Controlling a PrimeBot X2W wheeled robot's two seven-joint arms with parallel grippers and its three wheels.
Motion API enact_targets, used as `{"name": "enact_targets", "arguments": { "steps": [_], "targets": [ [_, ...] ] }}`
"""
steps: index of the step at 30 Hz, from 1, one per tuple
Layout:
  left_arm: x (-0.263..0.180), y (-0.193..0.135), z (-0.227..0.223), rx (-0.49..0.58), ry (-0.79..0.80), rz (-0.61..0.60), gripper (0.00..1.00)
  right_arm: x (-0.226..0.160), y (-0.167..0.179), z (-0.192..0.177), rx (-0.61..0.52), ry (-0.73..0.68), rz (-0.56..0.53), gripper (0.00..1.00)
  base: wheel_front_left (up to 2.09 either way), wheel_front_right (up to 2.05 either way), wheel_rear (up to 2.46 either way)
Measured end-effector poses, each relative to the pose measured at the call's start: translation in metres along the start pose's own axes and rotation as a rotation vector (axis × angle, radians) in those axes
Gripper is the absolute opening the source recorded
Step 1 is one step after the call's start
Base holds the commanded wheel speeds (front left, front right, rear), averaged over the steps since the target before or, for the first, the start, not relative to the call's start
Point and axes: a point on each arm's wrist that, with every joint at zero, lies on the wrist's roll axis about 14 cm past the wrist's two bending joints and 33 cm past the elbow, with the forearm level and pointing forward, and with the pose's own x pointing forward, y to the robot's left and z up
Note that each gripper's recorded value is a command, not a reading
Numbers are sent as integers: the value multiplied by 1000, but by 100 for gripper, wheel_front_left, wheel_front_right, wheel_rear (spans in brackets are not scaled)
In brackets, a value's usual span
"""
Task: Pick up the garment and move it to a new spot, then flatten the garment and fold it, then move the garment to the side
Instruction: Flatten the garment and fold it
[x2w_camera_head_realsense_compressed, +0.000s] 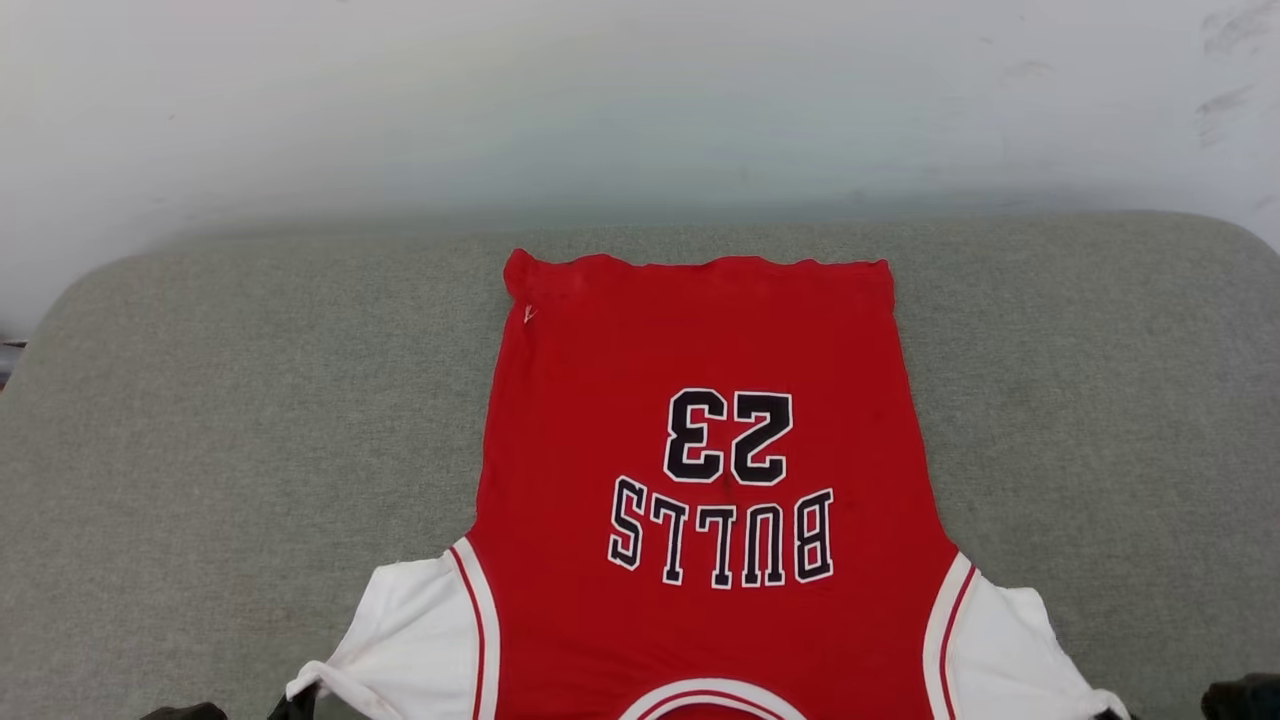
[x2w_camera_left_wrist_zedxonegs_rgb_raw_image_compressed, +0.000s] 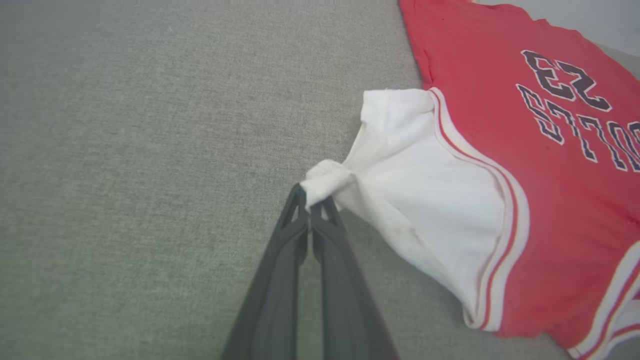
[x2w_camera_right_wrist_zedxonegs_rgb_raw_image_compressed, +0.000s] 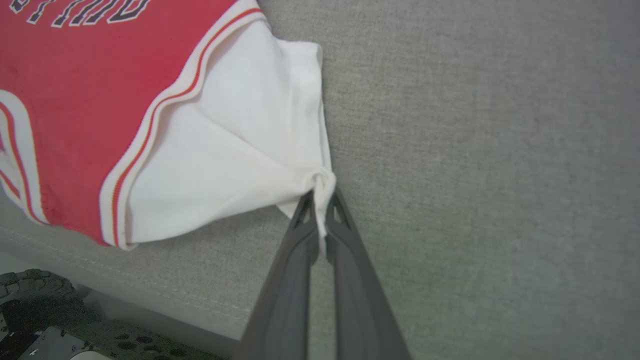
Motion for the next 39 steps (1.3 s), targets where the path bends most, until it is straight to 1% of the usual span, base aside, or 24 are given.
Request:
{"name": "enact_targets", "arguments": {
  "steps": [1, 4, 7, 9, 13, 17, 19, 23, 26, 29, 30, 32, 34, 39],
  "targets": [
    [0, -2, 1, 1, -5, -3, 0, 1, 0, 3, 2, -4, -2, 100, 0, 0, 0],
    [3, -9, 6, -3, -27, -20, 0, 5, -6, 23, 5, -54, -20, 100, 0, 0, 0],
    [6, -17, 13, -1, -50, -35, 0, 9, -10, 59, -13, -138, -24, 100, 0, 0, 0],
    [9, -23, 19, -5, -71, -43, 0, 10, -17, 94, -40, -218, -35, 100, 0, 0, 0],
    [15, -30, 29, 2, -99, -55, 0, 9, -28, 179, -106, -408, -60, 100, 0, 0, 0],
    [25, -36, 42, 14, -134, -63, 0, 16, -25, 251, -181, -528, -60, 100, 0, 0, 0],
    [30, -39, 47, 16, -149, -68, 0, 26, -21, 277, -219, -548, -54, 100, 0, 0, 0],
    [41, -45, 55, 13, -171, -74, 0, 62, -10, 309, -236, -499, -23, 100, 0, 0, 0],
    [48, -46, 55, 11, -173, -69, 0, 100, -4, 317, -239, -388, 2, 100, 0, 0, 0],
    [55, -43, 56, 12, -177, -54, 0, 139, -1, 306, -235, -217, 16, 100, 0, 0, 0],
    [57, -42, 55, 13, -174, -50, 0, 152, 0, 299, -241, -147, 19, 100, 0, 0, 0],
    [61, -42, 53, 11, -169, -46, 0, 175, 4, 282, -213, -11, 43, 100, 0, 0, 0],
    [65, -40, 51, 13, -163, -38, 0, 194, 8, 270, -215, 102, 54, 100, 0, 0, 0],
    [75, -36, 44, 16, -150, -21, 0, 232, 8, 252, -225, 279, 44, 100, 0, 0, 0]
  ]
}}
